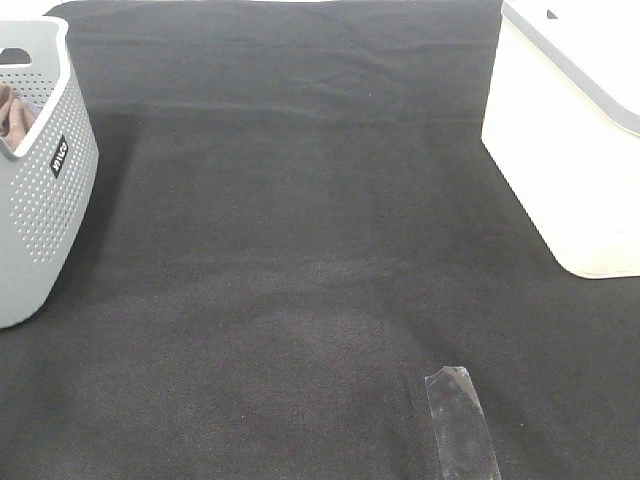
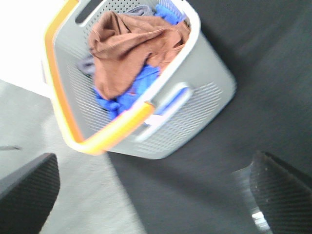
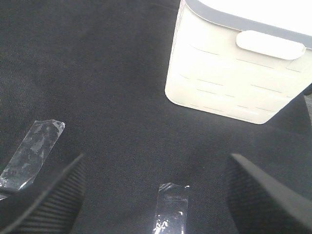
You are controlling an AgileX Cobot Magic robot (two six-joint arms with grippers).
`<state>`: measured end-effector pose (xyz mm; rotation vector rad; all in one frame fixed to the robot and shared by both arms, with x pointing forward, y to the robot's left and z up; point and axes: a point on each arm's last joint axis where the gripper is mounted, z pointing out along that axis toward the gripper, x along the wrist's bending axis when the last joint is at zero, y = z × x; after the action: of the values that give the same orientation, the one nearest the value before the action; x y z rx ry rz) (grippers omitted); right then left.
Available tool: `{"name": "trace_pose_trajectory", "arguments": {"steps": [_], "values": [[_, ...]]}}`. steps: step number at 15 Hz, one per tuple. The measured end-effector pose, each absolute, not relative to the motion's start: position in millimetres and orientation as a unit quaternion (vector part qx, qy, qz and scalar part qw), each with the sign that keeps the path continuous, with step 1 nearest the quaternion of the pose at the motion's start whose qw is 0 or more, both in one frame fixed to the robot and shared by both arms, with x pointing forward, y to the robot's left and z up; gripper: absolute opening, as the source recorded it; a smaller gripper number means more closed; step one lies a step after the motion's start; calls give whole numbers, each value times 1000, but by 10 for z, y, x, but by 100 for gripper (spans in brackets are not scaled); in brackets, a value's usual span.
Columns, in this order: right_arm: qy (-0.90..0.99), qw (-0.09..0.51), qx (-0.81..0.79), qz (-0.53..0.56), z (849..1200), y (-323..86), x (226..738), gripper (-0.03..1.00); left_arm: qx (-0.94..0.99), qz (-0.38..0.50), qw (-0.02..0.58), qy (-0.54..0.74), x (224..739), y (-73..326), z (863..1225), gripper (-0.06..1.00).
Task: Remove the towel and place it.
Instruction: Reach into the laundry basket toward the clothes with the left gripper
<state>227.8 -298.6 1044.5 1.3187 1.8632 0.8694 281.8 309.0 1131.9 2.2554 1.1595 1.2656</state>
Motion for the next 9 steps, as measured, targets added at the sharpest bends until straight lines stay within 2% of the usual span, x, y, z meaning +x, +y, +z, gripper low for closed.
{"name": "trace_pose_trajectory", "arguments": {"steps": [1, 5, 9], "values": [[717, 342, 507, 334, 10445, -2986, 2278, 75, 821, 437, 99, 355, 3110, 3150, 11515, 99], [717, 342, 507, 334, 10445, -2986, 2278, 75, 861, 404, 1, 310, 4039, 3337, 11881, 99], [717, 342, 507, 334, 10445, -2986, 2278, 75, 888, 351, -84, 285, 5037, 3534, 11790, 99]]}}
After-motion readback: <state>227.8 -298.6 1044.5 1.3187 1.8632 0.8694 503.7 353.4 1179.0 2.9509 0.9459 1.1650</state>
